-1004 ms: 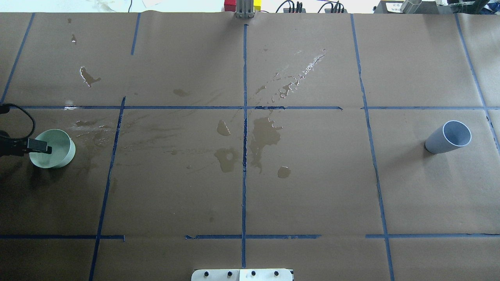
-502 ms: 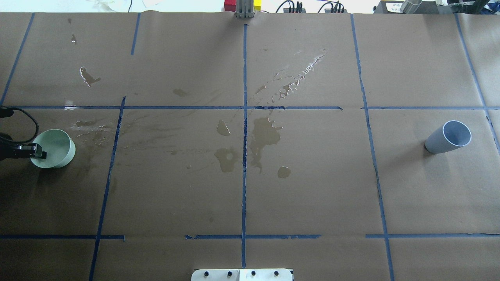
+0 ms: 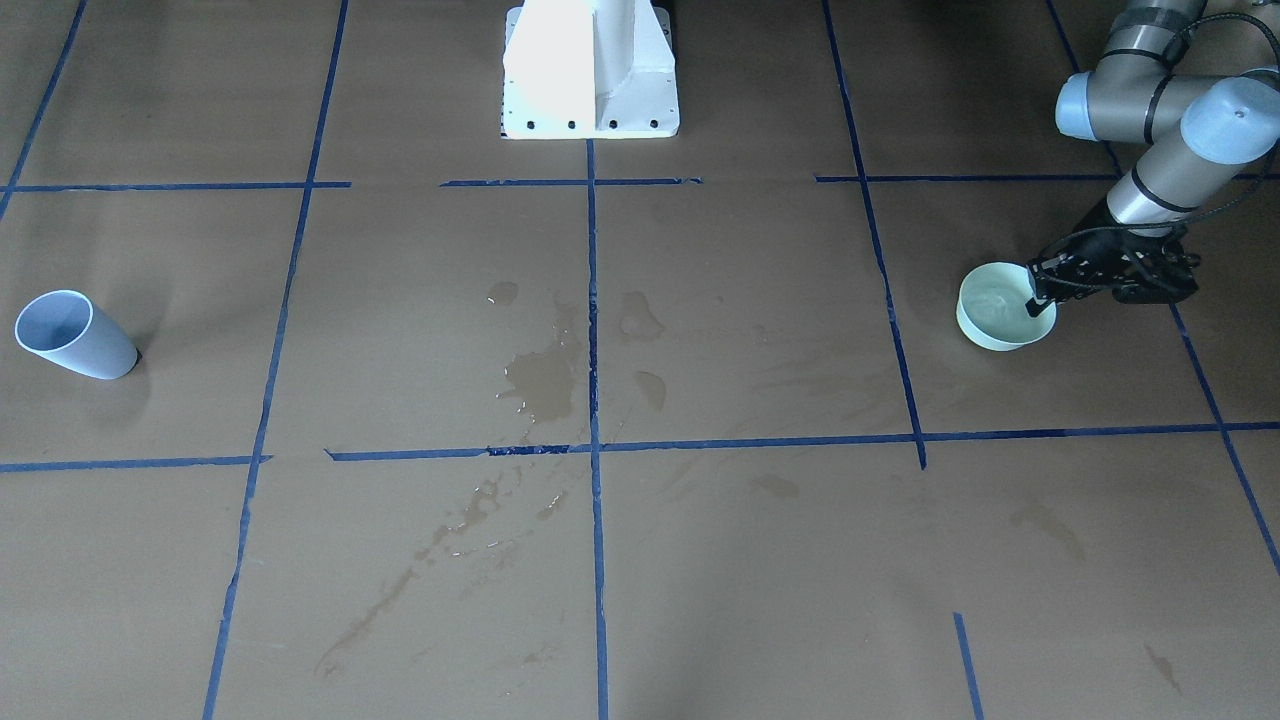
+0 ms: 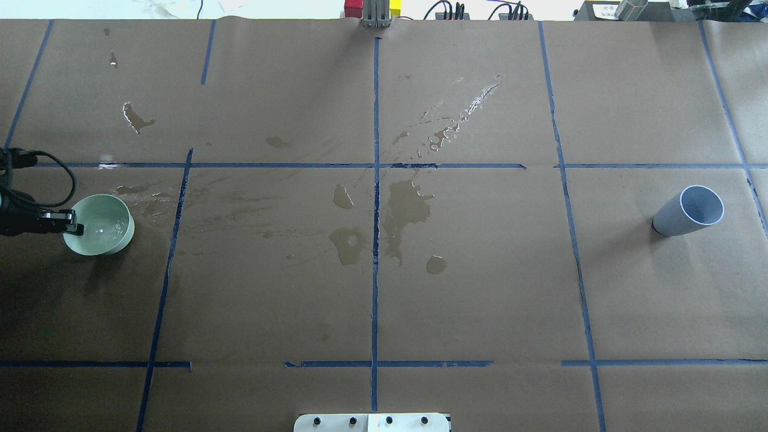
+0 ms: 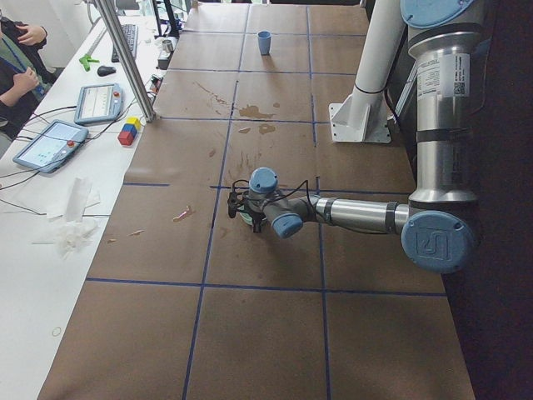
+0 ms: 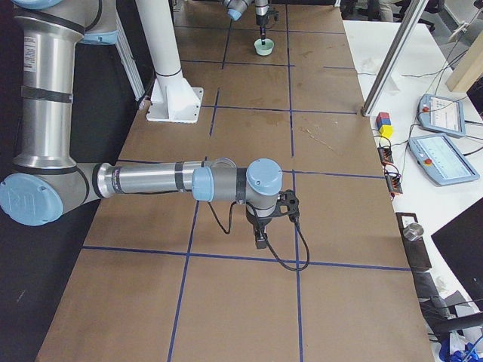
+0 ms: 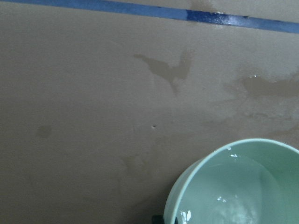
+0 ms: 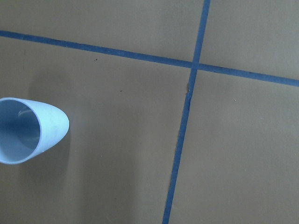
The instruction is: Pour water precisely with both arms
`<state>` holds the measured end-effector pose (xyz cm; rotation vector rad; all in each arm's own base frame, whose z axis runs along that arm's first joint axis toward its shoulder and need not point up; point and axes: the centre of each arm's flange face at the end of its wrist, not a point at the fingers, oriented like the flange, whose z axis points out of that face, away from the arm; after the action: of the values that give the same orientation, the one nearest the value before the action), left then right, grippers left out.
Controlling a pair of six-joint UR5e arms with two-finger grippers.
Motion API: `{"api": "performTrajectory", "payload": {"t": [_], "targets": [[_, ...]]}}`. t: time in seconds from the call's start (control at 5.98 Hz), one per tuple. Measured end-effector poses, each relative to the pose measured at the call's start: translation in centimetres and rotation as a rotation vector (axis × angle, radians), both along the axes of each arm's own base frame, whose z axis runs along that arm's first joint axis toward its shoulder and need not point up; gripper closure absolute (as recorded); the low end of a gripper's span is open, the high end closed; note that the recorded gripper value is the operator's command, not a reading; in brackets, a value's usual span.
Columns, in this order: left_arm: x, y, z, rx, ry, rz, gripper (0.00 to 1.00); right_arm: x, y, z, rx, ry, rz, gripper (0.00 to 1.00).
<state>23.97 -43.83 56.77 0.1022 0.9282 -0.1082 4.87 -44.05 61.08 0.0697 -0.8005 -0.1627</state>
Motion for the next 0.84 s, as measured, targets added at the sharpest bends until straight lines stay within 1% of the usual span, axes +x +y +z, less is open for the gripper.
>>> {"api": "performTrajectory", "payload": {"t": [0.33, 0.5, 0.67, 0.84], "targets": [[2.4, -2.8, -10.9, -0.011, 0.022, -0.007, 1.00, 0.0, 0.0, 0.0, 0.002, 0.000, 0.000, 0.00], [5.4, -3.8, -16.3, -0.044, 0.051, -0.020, 1.00, 0.0, 0.0, -0.1, 0.002, 0.000, 0.000, 0.00], [10.5, -3.5, -21.5, -0.084, 0.095, -0.018, 1.00, 0.0, 0.0, 0.0, 0.001, 0.000, 0.000, 0.00], [15.6, -2.9, -25.6, -0.110, 0.128, -0.019, 1.00, 0.0, 0.0, 0.0, 0.001, 0.000, 0.000, 0.00]]}}
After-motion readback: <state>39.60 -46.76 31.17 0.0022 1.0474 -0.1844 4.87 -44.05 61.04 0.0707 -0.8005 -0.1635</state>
